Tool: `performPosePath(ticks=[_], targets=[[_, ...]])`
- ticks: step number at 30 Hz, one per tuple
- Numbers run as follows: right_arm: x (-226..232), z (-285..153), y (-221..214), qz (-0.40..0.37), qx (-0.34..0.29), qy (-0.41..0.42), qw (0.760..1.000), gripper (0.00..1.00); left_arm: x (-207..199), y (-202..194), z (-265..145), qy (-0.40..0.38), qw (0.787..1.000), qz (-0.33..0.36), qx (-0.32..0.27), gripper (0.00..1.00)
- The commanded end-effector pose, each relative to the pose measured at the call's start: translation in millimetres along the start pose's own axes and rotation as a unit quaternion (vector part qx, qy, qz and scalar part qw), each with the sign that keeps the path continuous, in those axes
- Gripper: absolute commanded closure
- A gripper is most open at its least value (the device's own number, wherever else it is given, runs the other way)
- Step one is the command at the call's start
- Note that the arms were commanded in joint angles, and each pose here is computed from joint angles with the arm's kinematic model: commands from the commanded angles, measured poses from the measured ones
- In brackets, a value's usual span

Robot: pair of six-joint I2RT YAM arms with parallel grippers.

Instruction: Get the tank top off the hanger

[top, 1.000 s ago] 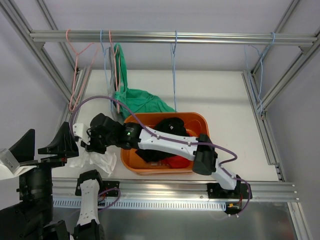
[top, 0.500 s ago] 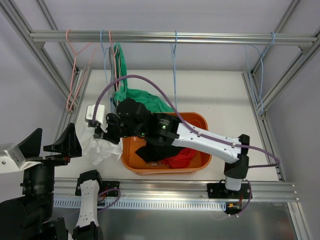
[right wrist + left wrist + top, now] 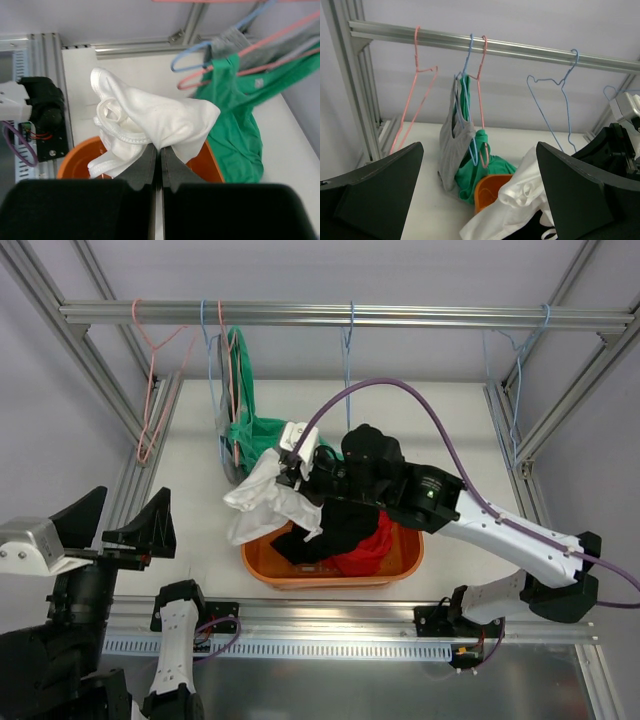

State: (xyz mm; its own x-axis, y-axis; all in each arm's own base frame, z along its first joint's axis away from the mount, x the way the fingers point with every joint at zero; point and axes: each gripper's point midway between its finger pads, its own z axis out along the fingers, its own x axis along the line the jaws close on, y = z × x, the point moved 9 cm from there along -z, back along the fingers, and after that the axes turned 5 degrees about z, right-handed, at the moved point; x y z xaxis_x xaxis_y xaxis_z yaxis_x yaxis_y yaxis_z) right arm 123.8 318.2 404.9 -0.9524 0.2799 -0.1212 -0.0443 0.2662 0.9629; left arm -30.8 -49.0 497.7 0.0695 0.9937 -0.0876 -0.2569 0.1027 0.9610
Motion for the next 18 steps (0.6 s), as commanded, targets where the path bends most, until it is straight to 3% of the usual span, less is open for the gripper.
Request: performPosePath(ticks=[1,9,18], targets=[[-18.9,-23.5,-4.9,0.009,-0.013,-0.060,0.998,1.00,2.9,-5.2,30.2,-0.049,0.998,-0.017,0.035,0.01],[-51.2,-33.6,-110.1,0.050,0.102,-0.163,0.980,1.00,3.3,-25.0,54.6,-0.114,0.988,-0.045,0.095,0.01],[-58.4,-51.9,-188.5,0.114,0.145,-0.228,0.956,1.00,9.6,-41.6,65.5,-0.113,0.985,-0.053,0.118,0.01]])
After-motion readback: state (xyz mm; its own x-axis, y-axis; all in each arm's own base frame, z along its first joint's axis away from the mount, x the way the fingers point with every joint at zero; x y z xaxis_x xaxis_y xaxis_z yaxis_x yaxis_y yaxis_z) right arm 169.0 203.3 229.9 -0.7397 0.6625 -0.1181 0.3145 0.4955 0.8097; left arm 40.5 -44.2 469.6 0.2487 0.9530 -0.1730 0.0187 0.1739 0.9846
